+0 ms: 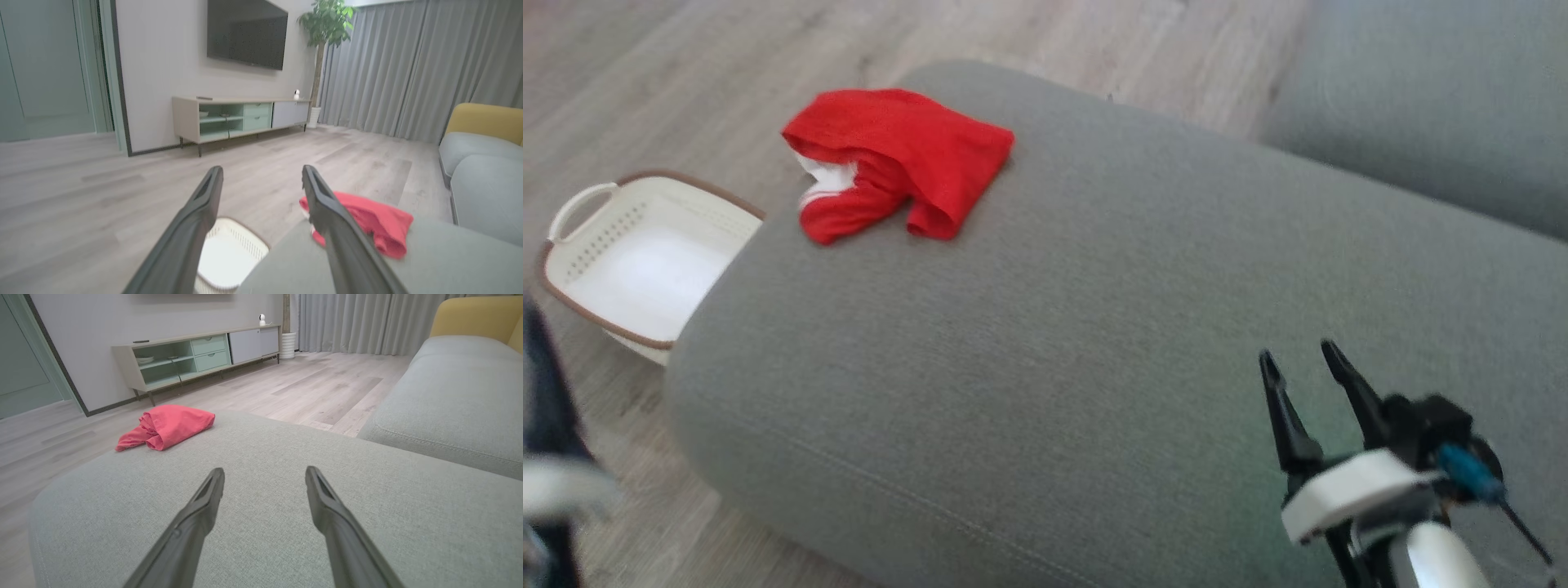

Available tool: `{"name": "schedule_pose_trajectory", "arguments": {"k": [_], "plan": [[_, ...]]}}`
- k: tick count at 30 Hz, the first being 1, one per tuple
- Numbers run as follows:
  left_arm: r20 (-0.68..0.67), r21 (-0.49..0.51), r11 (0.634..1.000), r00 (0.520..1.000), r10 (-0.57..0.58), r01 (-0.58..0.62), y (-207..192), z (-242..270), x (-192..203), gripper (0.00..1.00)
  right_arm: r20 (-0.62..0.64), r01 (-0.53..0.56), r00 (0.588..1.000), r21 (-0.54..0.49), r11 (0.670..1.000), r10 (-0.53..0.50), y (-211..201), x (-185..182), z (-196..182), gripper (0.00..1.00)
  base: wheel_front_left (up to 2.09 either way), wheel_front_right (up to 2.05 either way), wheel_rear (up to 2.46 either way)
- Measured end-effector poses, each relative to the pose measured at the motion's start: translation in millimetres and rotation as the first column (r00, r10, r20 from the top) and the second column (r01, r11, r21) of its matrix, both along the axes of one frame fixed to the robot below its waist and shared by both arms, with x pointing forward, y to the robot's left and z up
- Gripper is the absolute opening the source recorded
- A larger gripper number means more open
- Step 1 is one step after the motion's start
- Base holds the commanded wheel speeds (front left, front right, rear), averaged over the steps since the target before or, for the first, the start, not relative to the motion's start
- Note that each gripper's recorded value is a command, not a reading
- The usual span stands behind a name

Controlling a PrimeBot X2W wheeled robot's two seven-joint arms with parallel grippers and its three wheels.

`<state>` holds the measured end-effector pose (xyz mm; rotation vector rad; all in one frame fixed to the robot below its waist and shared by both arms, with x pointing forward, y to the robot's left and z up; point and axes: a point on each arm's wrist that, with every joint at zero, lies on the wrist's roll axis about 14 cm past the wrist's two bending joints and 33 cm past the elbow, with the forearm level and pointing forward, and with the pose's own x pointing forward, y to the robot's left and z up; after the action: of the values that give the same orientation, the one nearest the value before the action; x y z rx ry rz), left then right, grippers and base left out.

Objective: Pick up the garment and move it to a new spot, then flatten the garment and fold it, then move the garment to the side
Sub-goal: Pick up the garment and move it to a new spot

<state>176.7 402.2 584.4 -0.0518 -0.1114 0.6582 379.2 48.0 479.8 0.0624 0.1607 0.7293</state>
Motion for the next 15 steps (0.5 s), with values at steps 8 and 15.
{"name": "schedule_pose_trajectory", "arguments": {"k": [8,15], "plan": [[-0.003,0.147,0.977,0.988,-0.154,0.153,17.7,71.7,102.1,1.0,0.093,0.083,0.992,-0.021,0.996,-0.081,-19.3,41.1,29.0,1.0,0.0,0.0,0.0],[-0.215,0.097,0.938,0.927,-0.308,0.334,2.2,38.8,219.8,1.0,0.08,0.198,0.978,-0.086,0.976,-0.191,-60.1,66.6,15.4,1.0,0.0,0.0,0.0]]}}
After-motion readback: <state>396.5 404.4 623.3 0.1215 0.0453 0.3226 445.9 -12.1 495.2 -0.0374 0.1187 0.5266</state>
